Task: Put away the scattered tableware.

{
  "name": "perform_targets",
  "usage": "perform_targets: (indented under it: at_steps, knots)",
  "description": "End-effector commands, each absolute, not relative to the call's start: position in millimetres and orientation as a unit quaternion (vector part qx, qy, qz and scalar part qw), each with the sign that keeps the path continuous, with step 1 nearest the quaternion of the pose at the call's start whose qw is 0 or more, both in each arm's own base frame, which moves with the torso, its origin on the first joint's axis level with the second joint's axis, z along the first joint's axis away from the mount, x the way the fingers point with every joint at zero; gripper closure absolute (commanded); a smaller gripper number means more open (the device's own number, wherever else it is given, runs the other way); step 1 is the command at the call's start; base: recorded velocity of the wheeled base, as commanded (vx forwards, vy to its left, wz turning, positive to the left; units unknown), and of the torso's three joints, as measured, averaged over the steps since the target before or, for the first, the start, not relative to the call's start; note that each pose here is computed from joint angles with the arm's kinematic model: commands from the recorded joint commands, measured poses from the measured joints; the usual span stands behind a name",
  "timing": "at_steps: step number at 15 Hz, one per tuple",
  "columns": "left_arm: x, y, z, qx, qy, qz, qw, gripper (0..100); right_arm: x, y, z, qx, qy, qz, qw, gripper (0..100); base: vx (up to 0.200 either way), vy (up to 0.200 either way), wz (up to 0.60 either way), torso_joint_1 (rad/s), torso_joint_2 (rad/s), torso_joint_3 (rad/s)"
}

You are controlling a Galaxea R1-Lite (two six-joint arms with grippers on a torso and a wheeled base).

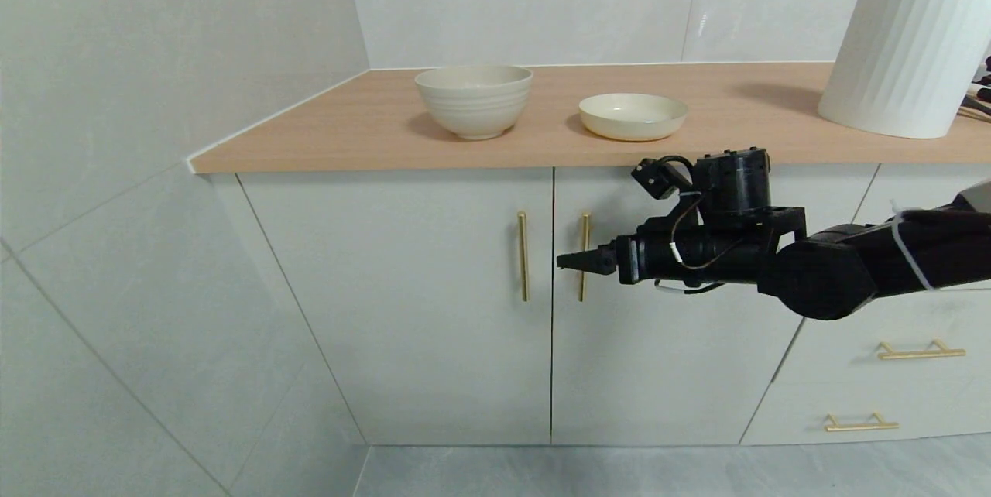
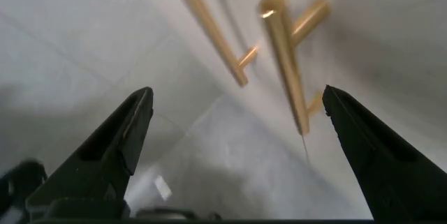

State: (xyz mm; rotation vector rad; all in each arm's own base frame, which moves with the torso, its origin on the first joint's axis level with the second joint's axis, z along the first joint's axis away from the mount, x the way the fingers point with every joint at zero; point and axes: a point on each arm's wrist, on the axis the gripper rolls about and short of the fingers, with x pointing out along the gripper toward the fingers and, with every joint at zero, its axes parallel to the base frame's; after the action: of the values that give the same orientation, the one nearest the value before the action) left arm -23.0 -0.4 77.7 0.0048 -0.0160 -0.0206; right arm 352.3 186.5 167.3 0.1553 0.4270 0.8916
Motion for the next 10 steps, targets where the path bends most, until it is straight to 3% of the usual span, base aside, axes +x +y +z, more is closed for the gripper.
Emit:
perform_targets:
  at_steps: [1, 10]
  knots:
    - [-23.1, -0.4, 77.7, 0.002, -0.008, -0.01, 1.0, 0, 357.9, 197.2, 150.3, 0.089, 0.216, 0.43, 0.872, 0, 0.0, 0.0, 0.0, 0.0, 0.0, 0.0]
    - [-23.1, -0.4, 77.7, 0.002, -0.008, -0.01, 1.0, 0, 361.6, 206.3, 144.8, 0.128, 0.186, 0.437, 0.871, 0, 0.0, 0.0, 0.0, 0.0, 0.0, 0.0]
